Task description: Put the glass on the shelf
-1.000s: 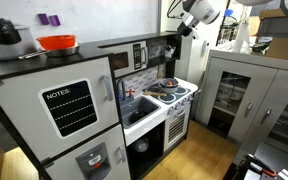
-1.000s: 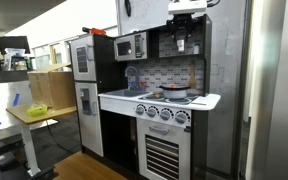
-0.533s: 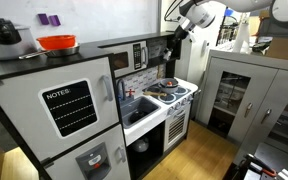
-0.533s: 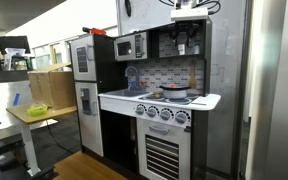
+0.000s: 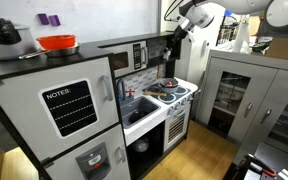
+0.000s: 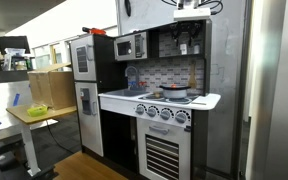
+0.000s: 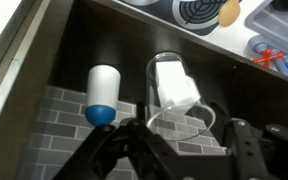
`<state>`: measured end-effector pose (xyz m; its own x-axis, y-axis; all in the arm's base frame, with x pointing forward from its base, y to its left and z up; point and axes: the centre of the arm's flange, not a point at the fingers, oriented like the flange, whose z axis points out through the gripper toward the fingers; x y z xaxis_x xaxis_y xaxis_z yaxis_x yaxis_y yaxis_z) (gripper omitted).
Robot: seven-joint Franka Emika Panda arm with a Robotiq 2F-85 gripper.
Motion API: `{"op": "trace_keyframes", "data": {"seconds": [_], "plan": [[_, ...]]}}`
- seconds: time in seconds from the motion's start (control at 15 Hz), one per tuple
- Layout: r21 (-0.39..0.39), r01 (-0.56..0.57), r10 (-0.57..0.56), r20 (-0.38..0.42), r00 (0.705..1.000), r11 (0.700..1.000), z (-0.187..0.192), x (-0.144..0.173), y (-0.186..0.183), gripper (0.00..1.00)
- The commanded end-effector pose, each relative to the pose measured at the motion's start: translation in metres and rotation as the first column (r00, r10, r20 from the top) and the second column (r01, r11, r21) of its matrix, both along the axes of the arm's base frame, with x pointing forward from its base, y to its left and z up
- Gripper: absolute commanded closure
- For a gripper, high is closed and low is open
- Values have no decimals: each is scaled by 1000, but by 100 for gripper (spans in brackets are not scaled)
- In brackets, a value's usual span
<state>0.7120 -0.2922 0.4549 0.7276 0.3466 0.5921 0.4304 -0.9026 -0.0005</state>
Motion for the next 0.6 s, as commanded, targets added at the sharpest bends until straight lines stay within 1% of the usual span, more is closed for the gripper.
{"op": "trace_keyframes", "data": {"seconds": [0.0, 0.07, 0.13, 0.33, 0.53], "plan": [[5, -14, 14, -19, 1000, 1000, -1, 15, -8, 5], [5, -15, 15, -21, 1000, 1000, -2, 15, -8, 1], [6, -16, 16, -22, 1000, 1000, -2, 15, -9, 0], [11, -14, 14, -28, 1000, 1000, -3, 13, -9, 0], [26, 32, -29, -88, 996, 999, -1, 7, -2, 0]]}}
